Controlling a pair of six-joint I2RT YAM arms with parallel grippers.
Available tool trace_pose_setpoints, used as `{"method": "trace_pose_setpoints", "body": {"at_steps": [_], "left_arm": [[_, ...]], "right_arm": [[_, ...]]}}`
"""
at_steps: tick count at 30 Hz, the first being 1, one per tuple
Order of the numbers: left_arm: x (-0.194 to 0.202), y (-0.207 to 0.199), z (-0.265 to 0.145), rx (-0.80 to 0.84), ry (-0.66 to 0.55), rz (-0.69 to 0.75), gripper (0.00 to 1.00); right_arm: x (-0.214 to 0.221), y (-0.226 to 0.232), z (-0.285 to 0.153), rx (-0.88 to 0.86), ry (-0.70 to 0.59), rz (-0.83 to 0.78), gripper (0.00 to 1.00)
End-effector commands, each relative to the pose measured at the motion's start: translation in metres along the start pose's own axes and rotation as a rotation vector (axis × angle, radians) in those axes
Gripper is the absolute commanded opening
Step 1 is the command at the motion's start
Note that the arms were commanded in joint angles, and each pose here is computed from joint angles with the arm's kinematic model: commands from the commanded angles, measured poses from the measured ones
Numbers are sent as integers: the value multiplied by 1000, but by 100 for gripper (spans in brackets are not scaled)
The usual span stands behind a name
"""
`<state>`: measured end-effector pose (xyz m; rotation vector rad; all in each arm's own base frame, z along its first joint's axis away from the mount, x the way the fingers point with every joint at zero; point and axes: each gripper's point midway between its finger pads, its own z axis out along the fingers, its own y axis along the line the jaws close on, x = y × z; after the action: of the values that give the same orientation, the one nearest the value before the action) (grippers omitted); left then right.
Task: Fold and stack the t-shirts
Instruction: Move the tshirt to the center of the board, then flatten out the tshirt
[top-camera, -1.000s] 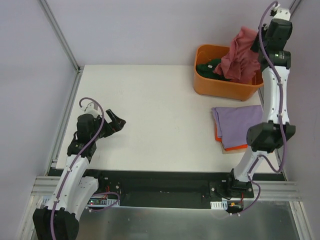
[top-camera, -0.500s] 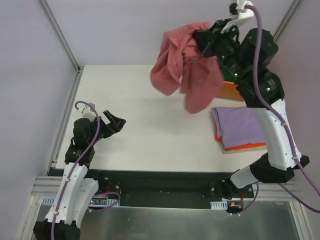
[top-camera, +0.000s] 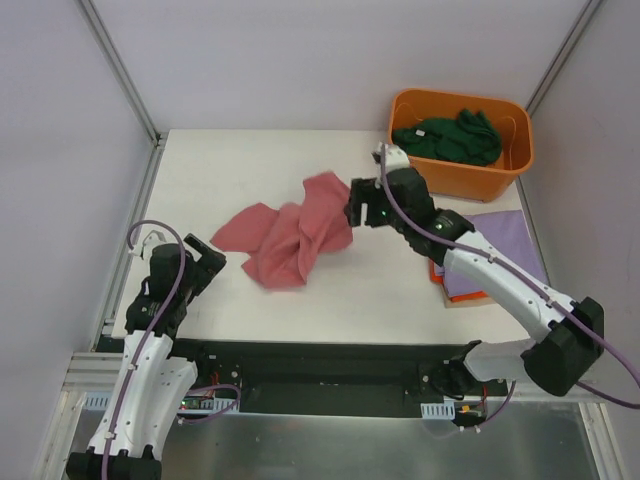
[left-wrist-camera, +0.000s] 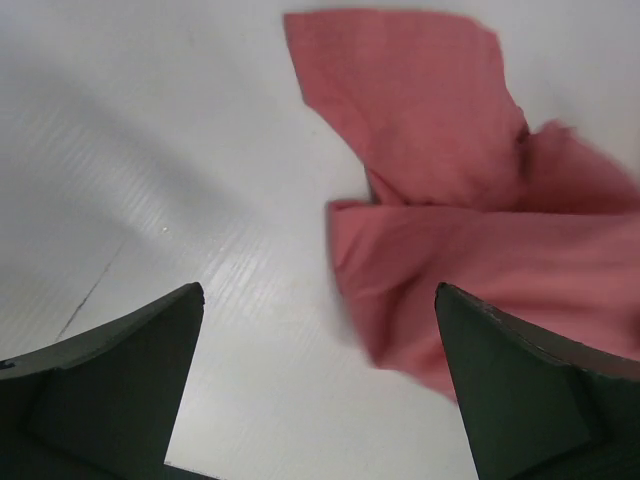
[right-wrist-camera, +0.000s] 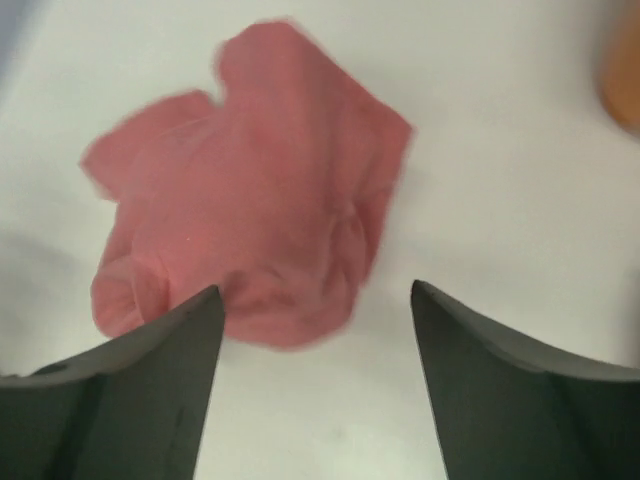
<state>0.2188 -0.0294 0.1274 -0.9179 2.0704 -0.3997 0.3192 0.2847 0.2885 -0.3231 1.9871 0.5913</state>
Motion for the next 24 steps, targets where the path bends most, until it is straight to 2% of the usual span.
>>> {"method": "trace_pose_setpoints", "body": {"at_steps": [1, 3, 4, 5, 8, 11, 17, 24], "left_arm": [[-9, 20, -5, -132, -48, -75, 99], [-6, 20, -3, -138, -29, -81, 99], [-5, 19, -2, -141, -20, -80, 99], [-4, 20, -1, -148, -10, -77, 99], [-4, 24, 3, -185, -1, -61, 99], [-1, 23, 10, -202, 33, -42, 99], [-12, 3, 41, -189, 58, -7, 99], [-11, -18, 111, -271, 256, 21, 98]], "right_arm": [[25, -104, -35, 359, -76, 154, 87], [41, -128, -54, 458, -24, 158, 98], [45, -129, -59, 472, -10, 144, 99], [47, -124, -61, 448, -8, 123, 96], [61, -92, -49, 310, 17, 3, 96], [92, -63, -35, 186, 115, -45, 96], [125, -35, -6, 152, 164, -95, 96], [143, -14, 6, 156, 170, -200, 96]]}}
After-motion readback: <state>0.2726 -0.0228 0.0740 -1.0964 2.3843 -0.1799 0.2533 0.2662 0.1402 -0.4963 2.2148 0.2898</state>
